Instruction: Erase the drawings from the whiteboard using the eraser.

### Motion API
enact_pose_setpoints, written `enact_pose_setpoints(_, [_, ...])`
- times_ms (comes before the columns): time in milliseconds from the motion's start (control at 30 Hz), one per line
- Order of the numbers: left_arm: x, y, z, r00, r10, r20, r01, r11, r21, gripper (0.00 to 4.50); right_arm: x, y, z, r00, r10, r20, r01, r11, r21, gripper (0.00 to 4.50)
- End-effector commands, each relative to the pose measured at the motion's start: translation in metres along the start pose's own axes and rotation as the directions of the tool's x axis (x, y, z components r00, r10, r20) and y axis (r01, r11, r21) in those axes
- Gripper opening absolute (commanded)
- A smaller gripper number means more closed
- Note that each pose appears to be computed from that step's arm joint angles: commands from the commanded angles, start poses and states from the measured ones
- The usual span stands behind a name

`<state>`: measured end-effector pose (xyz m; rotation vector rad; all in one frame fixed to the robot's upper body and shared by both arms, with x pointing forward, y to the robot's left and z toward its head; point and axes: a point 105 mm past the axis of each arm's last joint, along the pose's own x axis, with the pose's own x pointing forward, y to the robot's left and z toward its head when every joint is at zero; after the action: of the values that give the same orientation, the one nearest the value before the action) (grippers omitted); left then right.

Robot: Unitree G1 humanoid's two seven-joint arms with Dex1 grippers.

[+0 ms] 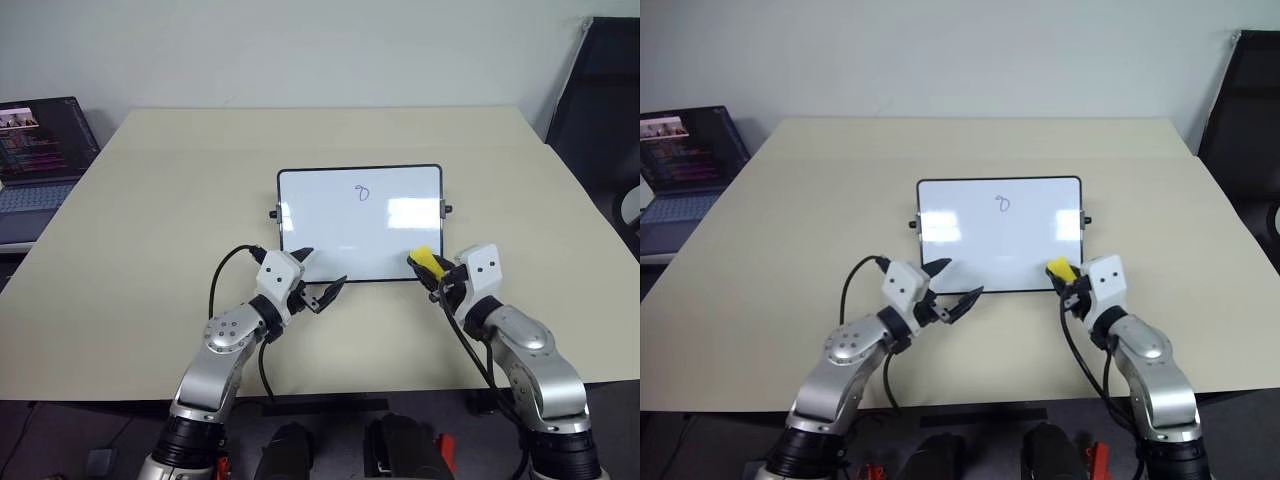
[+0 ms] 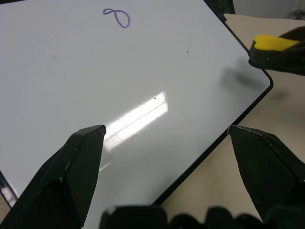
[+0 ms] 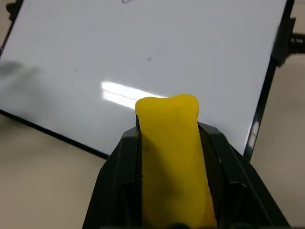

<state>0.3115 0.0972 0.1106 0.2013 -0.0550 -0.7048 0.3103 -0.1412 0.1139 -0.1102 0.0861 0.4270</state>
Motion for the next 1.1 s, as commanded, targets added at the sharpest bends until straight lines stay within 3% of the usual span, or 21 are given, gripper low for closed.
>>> enact_pose_setpoints(33, [-0.002,0.001,0.015,0.999,0.005,0.052,-0.006,1.0,0.018,4.5,-0.004,-0.007,0.016,0.997,-0.043,0.063,0.045,0.999,-0.027,1.24])
enact_pose_setpoints(333, [0.0,0.002,0.015,0.999,0.001,0.041,-0.003,0.999,0.051,4.5,0.007,-0.02,0.025,0.993,-0.076,0.087,0.085,0.991,-0.1,1.24])
enact_pose_setpoints(733, [0.01,0.038,0.031,0.982,0.16,0.097,-0.175,0.97,0.167,4.5,0.07,0.011,0.071,0.966,0.066,0.249,-0.013,0.978,-0.21,1.24])
enact_pose_setpoints(1100, [0.016,0.034,0.032,0.983,0.15,0.11,-0.166,0.973,0.16,4.5,0.111,0.033,0.087,0.951,0.148,0.27,-0.073,0.96,-0.269,1.24])
